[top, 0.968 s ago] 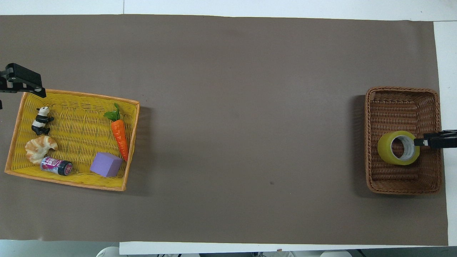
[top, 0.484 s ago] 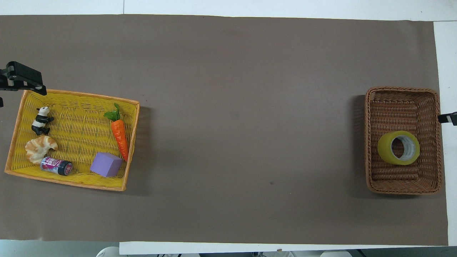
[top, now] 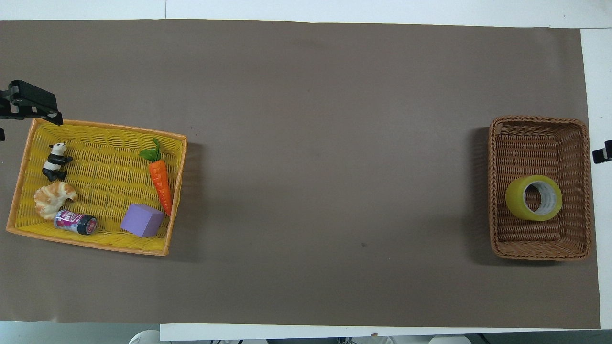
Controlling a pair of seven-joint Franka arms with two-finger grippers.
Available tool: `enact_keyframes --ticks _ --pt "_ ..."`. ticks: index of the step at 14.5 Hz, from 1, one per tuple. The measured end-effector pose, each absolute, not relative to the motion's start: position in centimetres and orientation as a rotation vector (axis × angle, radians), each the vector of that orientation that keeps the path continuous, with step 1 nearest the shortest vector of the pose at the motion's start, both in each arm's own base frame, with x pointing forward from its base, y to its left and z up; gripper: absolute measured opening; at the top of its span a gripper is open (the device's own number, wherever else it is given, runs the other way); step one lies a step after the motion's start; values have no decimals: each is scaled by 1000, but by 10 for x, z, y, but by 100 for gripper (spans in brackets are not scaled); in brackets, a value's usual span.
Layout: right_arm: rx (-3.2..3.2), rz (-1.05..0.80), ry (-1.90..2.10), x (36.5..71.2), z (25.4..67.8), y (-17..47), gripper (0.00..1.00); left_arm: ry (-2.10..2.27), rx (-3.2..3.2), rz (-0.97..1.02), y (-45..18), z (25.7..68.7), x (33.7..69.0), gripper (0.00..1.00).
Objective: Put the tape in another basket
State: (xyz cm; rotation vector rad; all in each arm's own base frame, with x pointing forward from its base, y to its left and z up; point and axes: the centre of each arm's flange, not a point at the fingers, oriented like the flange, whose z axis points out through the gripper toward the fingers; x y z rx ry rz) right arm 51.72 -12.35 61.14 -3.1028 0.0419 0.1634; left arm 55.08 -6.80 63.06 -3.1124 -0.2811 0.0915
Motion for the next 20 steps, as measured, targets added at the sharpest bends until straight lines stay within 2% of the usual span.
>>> enact_keyframes --ticks 2,5,16,20 --pt "-3149 164 27 522 634 -95 100 -285 -3111 95 -67 630 551 100" --pt "-3168 161 36 530 648 -91 100 -292 -3110 98 -64 629 551 100" --pt "-3166 204 46 535 644 -94 100 -292 -3110 98 -64 629 551 100" --pt "-3159 238 47 536 625 -95 100 -292 -3110 97 -64 629 551 100"
